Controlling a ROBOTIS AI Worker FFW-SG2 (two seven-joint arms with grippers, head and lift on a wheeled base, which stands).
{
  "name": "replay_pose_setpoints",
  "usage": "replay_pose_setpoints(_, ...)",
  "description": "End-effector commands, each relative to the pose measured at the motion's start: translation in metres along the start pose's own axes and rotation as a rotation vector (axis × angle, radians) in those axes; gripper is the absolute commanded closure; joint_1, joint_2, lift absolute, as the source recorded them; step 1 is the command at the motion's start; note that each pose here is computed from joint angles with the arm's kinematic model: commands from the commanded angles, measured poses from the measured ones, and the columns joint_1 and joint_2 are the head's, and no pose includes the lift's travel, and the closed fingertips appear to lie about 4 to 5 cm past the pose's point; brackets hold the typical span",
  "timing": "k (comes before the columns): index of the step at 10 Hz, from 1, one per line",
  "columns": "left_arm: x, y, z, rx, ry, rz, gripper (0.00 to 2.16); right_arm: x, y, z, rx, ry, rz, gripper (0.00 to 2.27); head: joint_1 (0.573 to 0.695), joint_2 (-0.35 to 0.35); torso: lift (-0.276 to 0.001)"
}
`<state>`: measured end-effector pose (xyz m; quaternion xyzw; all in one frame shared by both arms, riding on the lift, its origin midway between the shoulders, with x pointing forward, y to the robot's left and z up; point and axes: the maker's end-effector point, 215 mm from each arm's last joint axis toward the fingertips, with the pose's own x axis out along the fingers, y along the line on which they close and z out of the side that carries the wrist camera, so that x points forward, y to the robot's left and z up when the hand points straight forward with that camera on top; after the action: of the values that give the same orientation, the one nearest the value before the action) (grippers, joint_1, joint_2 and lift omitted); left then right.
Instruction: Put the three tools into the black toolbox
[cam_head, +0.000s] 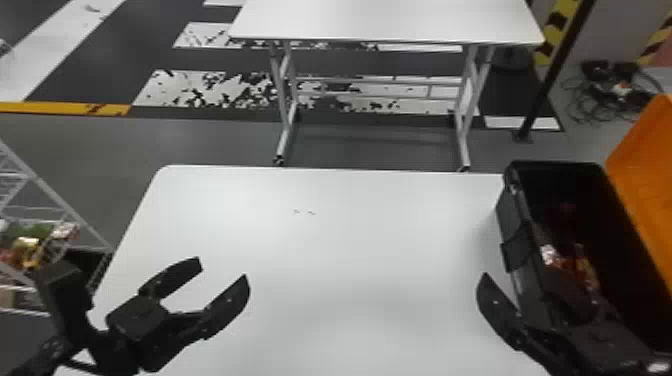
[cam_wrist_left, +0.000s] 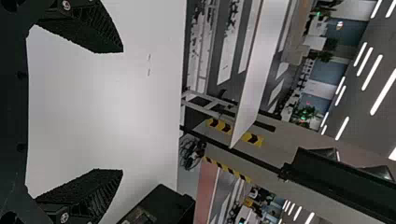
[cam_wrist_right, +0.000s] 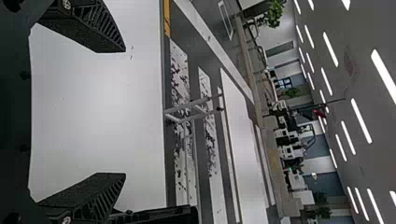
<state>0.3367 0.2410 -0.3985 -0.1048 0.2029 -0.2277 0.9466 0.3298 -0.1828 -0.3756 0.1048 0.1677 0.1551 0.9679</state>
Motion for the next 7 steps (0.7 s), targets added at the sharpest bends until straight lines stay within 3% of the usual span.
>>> replay_pose_setpoints(1, -0.001, 0.012, 0.028, 0.100, -0.147, 0.044, 0.09, -0.002, -0.007, -0.001, -0.037, -0.037, -0.041, 0.06, 0.695, 0.101, -0.051)
replay_pose_setpoints(2, -0.011, 0.018, 0.053, 0.199, -0.281, 0.084, 0.09, -0.002, -0.016, -0.006, -0.077, -0.060, -0.085, 0.06, 0.695, 0.106, -0.051)
replay_pose_setpoints(3, -0.022, 0.027, 0.058, 0.234, -0.336, 0.144, 0.09, -0.007, -0.020, 0.003, -0.143, -0.128, -0.140, 0.07, 0.695, 0.112, -0.051)
replay_pose_setpoints(5, -0.053, 0.026, 0.068, 0.295, -0.447, 0.215, 0.09, -0.013, -0.020, 0.014, -0.164, -0.218, -0.190, 0.07, 0.695, 0.128, -0.051)
replay_pose_setpoints(7, -0.067, 0.016, 0.056, 0.258, -0.458, 0.211, 0.09, -0.021, -0.017, 0.025, -0.146, -0.324, -0.239, 0.07, 0.695, 0.146, -0.051)
